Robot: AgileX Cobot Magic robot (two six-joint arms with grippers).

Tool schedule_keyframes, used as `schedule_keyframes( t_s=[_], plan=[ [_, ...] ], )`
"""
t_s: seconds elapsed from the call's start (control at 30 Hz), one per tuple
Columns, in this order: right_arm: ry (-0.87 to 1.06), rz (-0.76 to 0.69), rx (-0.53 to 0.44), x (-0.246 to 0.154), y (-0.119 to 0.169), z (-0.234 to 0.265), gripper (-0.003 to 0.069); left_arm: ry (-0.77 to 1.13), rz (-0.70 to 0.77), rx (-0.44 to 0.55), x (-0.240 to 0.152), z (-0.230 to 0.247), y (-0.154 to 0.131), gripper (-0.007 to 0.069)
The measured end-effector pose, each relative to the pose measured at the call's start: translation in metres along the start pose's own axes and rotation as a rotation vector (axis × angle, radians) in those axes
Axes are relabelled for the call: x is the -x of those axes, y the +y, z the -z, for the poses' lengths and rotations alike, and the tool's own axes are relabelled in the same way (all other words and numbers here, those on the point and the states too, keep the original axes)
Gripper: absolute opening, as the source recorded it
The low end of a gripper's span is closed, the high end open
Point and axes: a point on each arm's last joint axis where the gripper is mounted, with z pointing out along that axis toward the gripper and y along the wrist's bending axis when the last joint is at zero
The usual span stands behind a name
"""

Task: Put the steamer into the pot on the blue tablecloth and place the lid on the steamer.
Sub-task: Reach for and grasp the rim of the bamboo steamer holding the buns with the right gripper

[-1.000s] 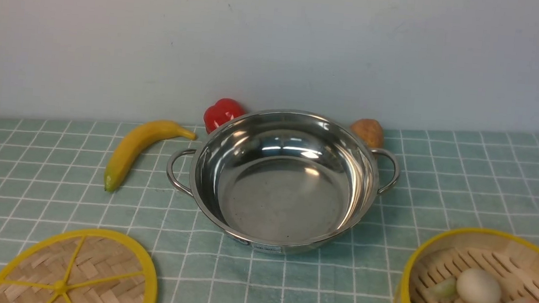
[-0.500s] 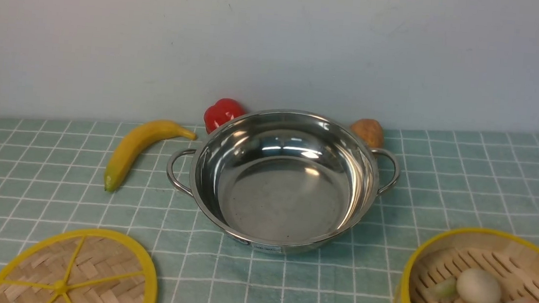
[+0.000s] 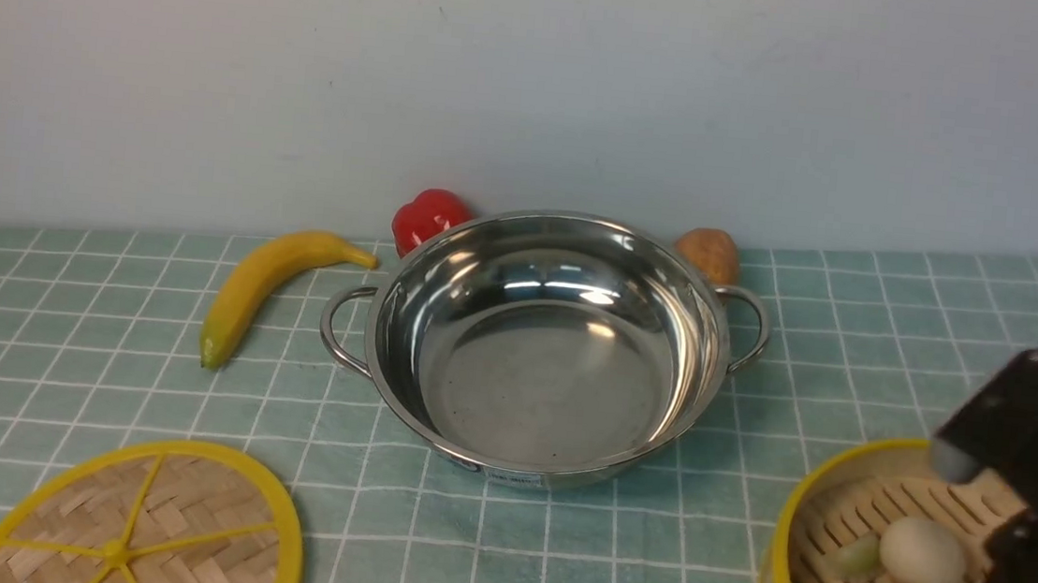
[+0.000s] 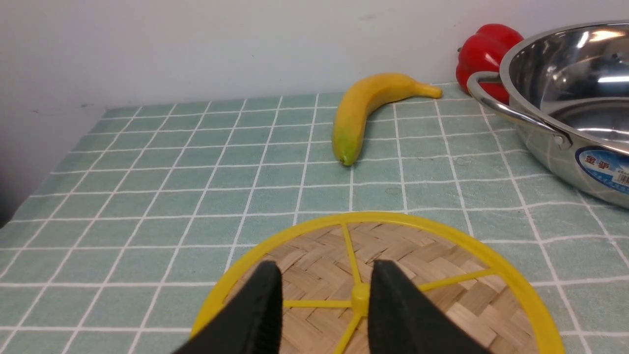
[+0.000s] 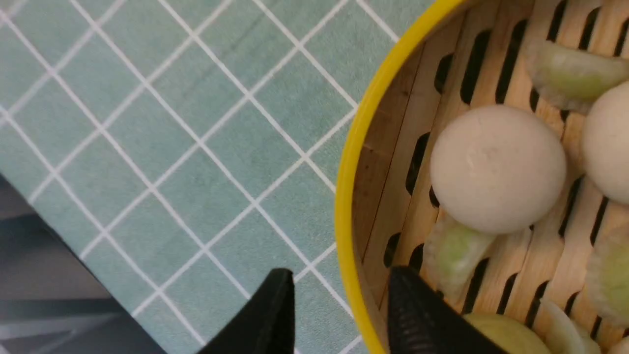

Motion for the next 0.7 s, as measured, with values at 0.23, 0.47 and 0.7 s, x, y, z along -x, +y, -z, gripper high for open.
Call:
schedule_keyframes(
  t_s=[0.23, 0.47, 0.7],
  plan=[
    [0.113, 0.077, -0.114, 0.042, 0.01, -0.03, 0.0356, 0.0, 0.0, 0.0, 0.0, 0.0, 0.0, 0.0243],
    [0.157, 0.076, -0.124, 0.067, 0.007, -0.05, 0.0362, 0.0, 0.0, 0.0, 0.0, 0.0, 0.0, 0.0243],
    [0.273, 0.037, -0.084, 0.067, 0.004, -0.087, 0.0363, 0.0, 0.0, 0.0, 0.0, 0.0, 0.0, 0.0243]
  ],
)
